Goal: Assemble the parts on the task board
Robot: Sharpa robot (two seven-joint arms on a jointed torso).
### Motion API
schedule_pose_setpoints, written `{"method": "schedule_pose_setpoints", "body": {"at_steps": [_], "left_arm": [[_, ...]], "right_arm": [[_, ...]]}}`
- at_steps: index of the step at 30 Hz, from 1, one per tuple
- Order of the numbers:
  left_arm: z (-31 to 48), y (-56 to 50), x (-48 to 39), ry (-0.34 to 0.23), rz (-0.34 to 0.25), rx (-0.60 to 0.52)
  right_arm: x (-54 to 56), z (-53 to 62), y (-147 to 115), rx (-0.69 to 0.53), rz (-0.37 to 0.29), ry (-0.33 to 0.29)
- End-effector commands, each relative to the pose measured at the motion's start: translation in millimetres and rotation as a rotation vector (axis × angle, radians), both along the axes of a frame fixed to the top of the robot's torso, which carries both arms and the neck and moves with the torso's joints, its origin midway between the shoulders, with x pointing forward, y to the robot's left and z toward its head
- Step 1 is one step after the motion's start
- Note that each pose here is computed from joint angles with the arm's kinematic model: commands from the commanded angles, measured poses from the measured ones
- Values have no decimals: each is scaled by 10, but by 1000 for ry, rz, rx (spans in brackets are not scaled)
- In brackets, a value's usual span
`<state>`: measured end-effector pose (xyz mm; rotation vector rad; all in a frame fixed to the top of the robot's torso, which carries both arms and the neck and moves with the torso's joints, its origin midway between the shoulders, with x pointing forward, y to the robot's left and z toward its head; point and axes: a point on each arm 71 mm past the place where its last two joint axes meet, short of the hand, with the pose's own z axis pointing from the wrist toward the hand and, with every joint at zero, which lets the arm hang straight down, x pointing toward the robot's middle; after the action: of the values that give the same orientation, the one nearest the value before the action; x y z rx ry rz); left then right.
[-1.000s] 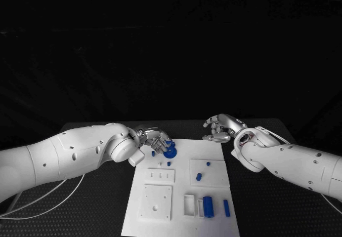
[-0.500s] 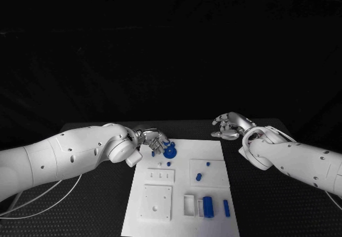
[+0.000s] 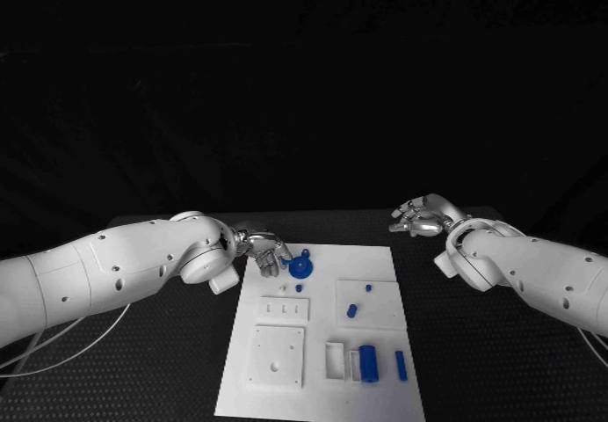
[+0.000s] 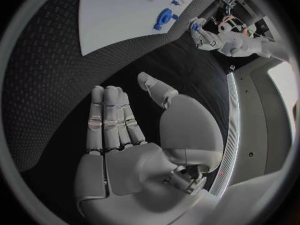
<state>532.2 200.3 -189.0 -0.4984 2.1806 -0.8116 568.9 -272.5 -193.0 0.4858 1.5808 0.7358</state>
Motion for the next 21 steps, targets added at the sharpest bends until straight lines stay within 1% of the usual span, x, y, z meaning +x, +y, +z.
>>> {"method": "schedule_pose_setpoints", "body": {"at_steps": [1,4,7,9,12,18,21], "left_arm": [[-18,7,-16,37,-36,81],[-24,0,-23,51,-49,117],[-30,-34,-33,48,-65,156],[-42,-49,-45,55,-76,175],[-73,-55,-67,50,-80,213],[-88,-87,-80,45,-78,225],[-88,-106,-85,30,-79,234]], "right_arm": [[-8,-12,36,78,56,32],[-12,-12,42,85,61,34],[-11,-19,38,113,62,50],[-12,-20,38,123,63,55],[-15,-25,33,144,67,67],[-25,-22,36,151,69,67],[-27,-22,47,151,71,67]]}}
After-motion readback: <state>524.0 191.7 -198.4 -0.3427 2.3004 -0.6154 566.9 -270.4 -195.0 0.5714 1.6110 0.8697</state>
